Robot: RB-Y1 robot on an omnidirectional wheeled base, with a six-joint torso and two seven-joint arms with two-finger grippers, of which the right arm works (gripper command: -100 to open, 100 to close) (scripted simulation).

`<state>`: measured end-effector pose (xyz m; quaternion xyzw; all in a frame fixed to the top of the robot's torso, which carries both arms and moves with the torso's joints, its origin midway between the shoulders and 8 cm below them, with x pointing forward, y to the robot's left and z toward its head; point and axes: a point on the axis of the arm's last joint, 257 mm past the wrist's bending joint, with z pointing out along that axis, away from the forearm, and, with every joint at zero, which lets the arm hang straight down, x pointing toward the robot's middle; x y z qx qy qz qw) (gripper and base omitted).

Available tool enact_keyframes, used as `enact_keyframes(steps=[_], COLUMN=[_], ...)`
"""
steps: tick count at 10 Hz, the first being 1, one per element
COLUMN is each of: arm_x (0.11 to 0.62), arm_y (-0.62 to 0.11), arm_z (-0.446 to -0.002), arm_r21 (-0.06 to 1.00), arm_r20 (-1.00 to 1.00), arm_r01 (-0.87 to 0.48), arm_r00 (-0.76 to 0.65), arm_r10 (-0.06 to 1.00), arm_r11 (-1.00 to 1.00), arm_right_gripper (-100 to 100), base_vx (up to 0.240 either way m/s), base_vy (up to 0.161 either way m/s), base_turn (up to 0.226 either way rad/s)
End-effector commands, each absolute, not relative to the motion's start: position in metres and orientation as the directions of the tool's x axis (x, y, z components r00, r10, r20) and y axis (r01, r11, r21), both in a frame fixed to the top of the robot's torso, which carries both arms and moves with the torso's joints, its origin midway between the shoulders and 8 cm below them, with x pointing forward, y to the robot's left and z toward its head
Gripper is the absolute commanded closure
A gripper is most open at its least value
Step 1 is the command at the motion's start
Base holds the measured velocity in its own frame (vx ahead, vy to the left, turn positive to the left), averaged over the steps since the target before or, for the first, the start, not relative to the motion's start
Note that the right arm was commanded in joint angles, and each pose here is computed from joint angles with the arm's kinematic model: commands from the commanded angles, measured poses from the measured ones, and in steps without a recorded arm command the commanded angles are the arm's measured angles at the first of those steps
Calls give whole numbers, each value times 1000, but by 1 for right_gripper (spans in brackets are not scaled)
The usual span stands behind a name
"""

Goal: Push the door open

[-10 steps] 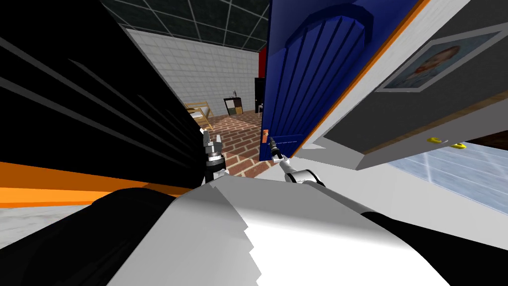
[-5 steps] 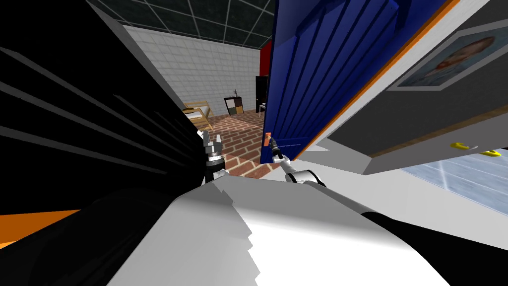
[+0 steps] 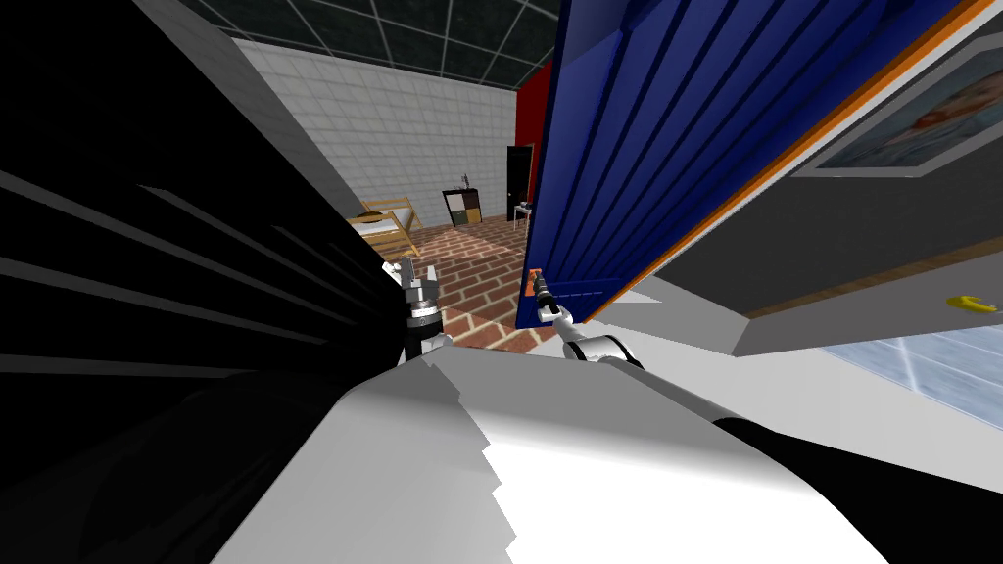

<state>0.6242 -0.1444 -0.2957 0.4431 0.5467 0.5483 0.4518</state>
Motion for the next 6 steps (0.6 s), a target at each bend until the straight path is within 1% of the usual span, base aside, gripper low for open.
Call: enact_keyframes(steps=[1,6], arm_x=[624,624], arm_y=[-145,-145], arm_z=[-296,-296], arm_r21=[1000,1000], arm_r20=[-8,-8], arm_r01=[-10,-10], arm_r00=[-199,-199], arm_r10=[980,980], arm_r11=[6,6], arm_right_gripper=[100,100], base_vx=[-9,-16], base_vy=[0,-3], base_turn=[-5,0])
